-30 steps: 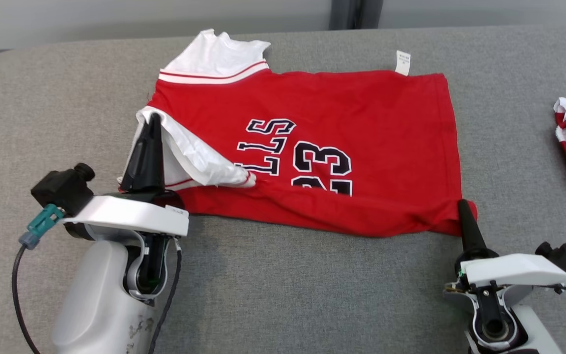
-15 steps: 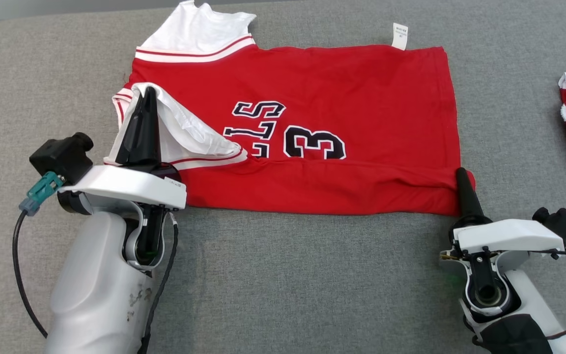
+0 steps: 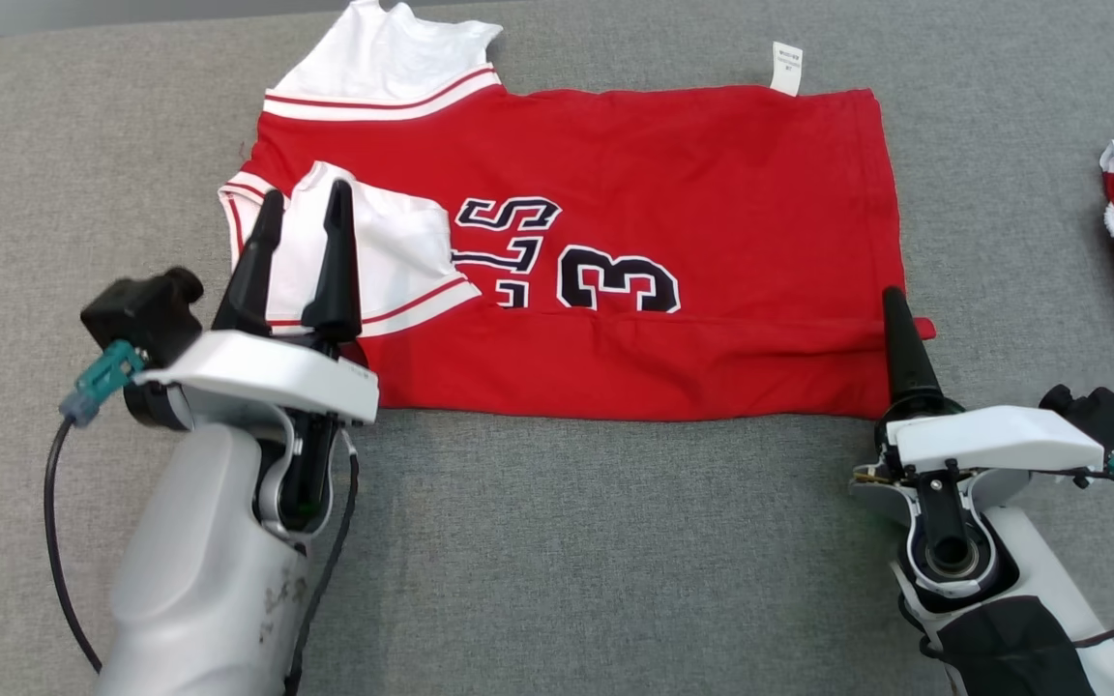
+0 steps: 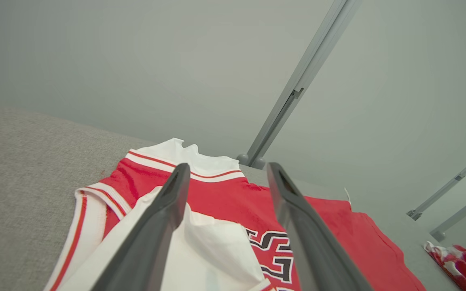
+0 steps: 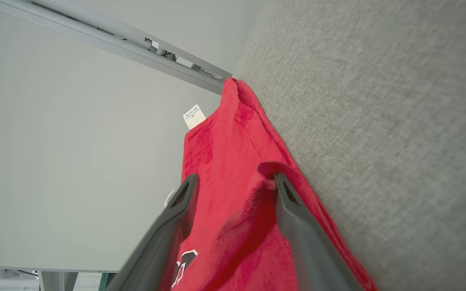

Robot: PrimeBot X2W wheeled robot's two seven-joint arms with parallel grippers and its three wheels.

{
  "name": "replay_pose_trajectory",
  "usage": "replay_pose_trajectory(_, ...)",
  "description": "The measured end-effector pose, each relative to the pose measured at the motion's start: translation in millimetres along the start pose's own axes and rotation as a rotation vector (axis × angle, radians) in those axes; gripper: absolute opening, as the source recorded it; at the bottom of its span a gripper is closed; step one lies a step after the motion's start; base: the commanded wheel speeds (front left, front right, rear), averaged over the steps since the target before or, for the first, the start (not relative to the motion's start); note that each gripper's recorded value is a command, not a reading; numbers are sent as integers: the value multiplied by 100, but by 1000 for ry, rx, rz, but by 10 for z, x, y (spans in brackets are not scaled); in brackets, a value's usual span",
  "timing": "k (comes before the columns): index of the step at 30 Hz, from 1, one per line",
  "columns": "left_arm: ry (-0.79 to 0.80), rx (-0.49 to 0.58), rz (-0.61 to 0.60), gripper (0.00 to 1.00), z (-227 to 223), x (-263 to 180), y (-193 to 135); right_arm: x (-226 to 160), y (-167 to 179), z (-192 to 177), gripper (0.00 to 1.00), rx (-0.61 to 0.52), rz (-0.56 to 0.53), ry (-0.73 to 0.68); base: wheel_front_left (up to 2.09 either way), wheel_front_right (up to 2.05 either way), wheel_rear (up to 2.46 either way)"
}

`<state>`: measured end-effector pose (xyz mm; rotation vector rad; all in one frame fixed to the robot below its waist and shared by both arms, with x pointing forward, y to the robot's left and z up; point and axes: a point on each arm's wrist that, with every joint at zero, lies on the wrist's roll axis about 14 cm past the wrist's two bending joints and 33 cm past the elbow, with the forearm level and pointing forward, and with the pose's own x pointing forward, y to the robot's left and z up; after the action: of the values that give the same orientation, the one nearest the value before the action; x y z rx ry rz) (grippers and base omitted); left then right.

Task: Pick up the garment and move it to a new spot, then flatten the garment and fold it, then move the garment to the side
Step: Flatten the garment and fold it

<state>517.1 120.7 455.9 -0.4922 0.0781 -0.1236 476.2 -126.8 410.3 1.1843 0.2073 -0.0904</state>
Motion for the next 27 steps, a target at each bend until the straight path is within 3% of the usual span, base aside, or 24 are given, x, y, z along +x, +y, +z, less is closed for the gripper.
replay_pose_trajectory(13,-33,-41,73,100,44,-522,205,107,367,335,100,-53,100,-111,0,0,0)
replay_pose_trajectory(19,-44,-48,128,100,69,-782,336,-45,420,629,100,-254,130,-197,0,0,0)
replay_pose_trajectory(27,63,-39,194,100,-233,-1105,490,-365,399,640,100,-455,147,-200,0,0,0)
